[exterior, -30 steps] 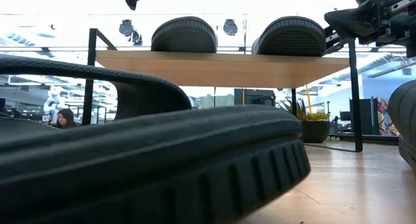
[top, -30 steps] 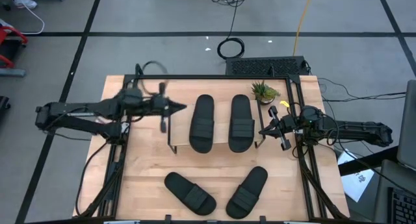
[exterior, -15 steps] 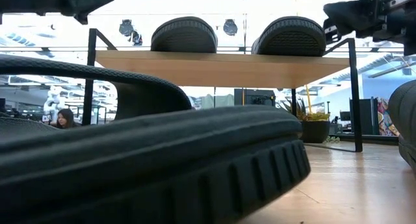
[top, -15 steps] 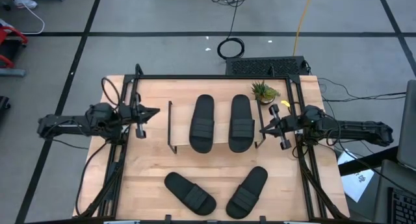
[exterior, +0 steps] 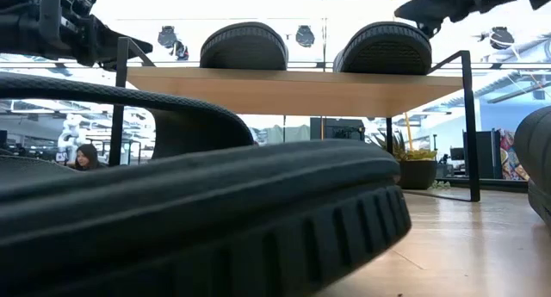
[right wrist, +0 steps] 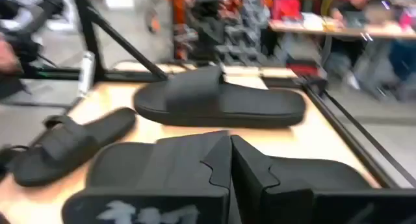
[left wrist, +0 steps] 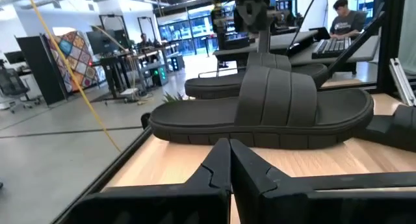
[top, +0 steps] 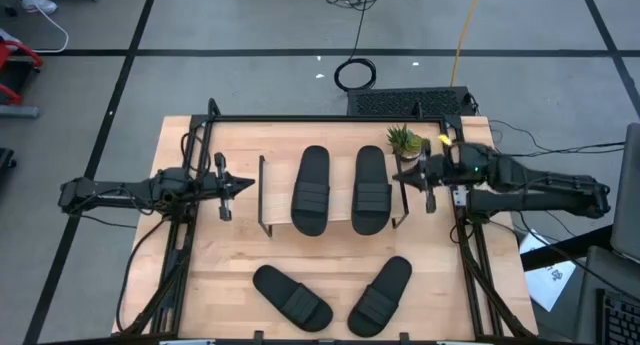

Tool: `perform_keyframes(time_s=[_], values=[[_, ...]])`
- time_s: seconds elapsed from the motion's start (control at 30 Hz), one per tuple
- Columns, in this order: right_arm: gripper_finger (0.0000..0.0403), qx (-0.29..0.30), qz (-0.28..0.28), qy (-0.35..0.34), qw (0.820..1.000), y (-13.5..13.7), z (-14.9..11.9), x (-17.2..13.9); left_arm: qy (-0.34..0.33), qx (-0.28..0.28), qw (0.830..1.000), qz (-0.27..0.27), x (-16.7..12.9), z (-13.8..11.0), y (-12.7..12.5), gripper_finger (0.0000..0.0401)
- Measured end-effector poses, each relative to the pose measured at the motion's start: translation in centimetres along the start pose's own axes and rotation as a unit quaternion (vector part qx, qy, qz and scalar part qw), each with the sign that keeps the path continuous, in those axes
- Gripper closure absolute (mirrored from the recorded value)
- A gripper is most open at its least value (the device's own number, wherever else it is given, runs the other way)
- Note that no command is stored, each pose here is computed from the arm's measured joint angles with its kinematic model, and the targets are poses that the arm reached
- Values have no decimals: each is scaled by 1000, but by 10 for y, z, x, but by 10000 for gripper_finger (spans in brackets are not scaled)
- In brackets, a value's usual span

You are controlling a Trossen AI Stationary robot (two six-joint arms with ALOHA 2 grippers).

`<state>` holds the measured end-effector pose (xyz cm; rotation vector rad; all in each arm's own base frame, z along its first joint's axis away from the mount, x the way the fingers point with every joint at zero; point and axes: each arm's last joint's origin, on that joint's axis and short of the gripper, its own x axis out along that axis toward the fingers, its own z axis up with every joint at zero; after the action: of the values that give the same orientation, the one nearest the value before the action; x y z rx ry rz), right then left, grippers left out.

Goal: Pick and place slides into the shelf
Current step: Adjust the black slide from the shelf

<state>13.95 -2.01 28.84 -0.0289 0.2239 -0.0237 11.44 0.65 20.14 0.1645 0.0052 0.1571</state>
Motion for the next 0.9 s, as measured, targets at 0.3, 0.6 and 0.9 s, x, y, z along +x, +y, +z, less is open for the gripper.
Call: perform_keyframes(time_s=[0.3, 0.6, 0.9], values=[[403, 55, -53, 201, 977, -7, 26, 17, 4, -5, 1000, -1, 0, -2, 0, 399], [403, 35, -87, 305, 948, 1, 27, 41, -3, -5, 1000, -1, 0, 0, 0, 390], [403, 53, -74, 277, 957, 4, 55, 21, 1, -6, 1000, -1, 0, -1, 0, 398]])
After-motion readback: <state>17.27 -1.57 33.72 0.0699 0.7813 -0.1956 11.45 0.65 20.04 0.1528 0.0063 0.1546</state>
